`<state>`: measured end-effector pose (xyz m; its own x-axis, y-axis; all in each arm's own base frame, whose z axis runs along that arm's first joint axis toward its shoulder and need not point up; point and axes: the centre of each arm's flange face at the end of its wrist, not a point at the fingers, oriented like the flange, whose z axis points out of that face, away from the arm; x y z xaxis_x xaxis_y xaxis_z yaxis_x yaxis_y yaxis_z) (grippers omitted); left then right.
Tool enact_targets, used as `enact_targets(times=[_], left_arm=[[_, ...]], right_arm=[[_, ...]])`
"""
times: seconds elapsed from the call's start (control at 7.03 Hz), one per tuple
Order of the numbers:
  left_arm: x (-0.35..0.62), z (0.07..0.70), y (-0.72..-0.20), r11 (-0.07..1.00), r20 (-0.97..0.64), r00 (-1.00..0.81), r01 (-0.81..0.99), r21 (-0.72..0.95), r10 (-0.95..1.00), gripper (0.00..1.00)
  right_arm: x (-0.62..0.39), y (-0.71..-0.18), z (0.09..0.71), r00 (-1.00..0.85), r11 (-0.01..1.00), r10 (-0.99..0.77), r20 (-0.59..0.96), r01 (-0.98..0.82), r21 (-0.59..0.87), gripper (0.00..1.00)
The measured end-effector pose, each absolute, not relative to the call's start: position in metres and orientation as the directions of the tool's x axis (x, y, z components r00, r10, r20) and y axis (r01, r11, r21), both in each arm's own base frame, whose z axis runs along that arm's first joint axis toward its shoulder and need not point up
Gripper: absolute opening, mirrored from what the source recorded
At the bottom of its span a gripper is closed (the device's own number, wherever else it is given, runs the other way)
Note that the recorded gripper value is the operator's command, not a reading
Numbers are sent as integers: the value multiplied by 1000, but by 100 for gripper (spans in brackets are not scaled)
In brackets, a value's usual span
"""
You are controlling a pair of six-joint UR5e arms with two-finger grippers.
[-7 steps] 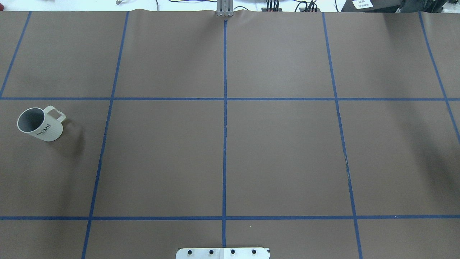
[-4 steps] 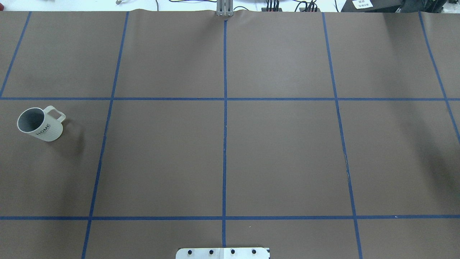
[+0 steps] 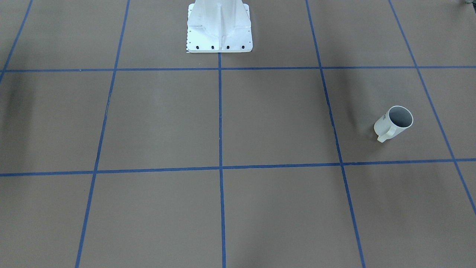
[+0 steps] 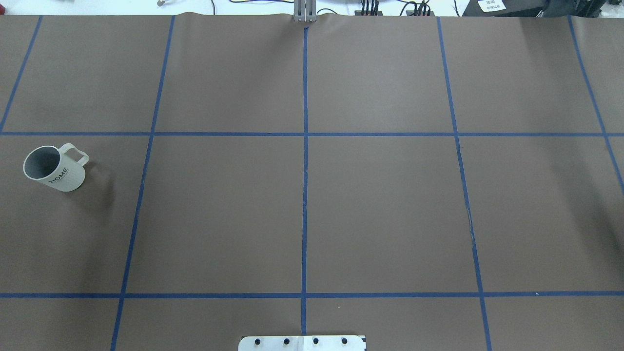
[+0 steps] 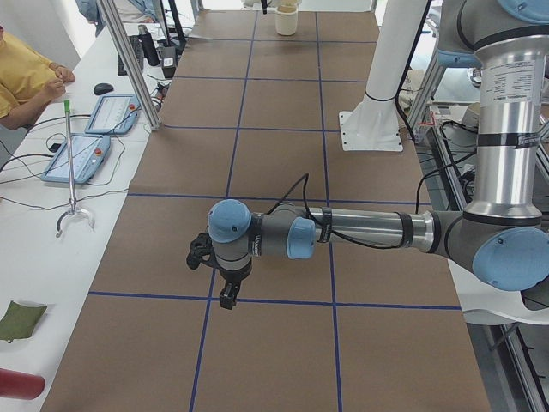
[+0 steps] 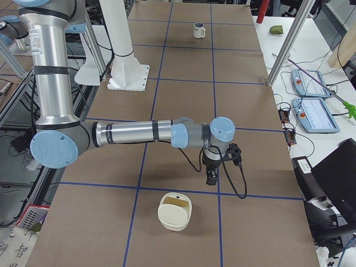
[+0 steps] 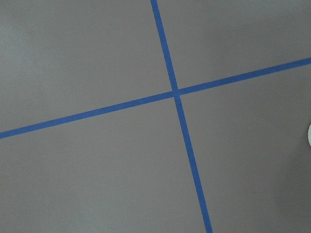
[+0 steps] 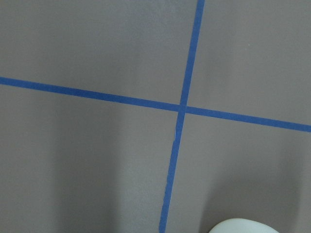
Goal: Left arm hands cup to right arm to dump lemon
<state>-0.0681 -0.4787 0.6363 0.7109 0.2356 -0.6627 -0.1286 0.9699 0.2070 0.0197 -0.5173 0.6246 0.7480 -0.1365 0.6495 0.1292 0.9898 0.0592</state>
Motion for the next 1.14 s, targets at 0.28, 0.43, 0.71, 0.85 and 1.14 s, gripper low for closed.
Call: enact_targets(times=[0.28, 0.43, 0.71, 0.85, 1.14], left_arm=[[-68, 636, -478, 970, -663, 711, -129, 208, 236, 100], [-68, 636, -478, 970, -663, 710, -129, 208, 236, 100], [-68, 635, -479, 969, -664, 709, -129, 209, 237, 100], [-68, 635, -479, 969, -664, 709, -129, 209, 238, 100], [-68, 635, -478, 969, -665, 708, -128, 210, 237, 100]], right_arm=[[21, -511, 630, 749, 990, -131, 649, 128, 52, 100], [21, -510, 630, 749, 990, -132, 649, 129, 53, 100], [21, -508, 631, 748, 990, -136, 649, 132, 55, 100], [21, -504, 635, 750, 990, -133, 648, 133, 49, 100], [24, -495, 646, 766, 990, -125, 630, 136, 31, 100]])
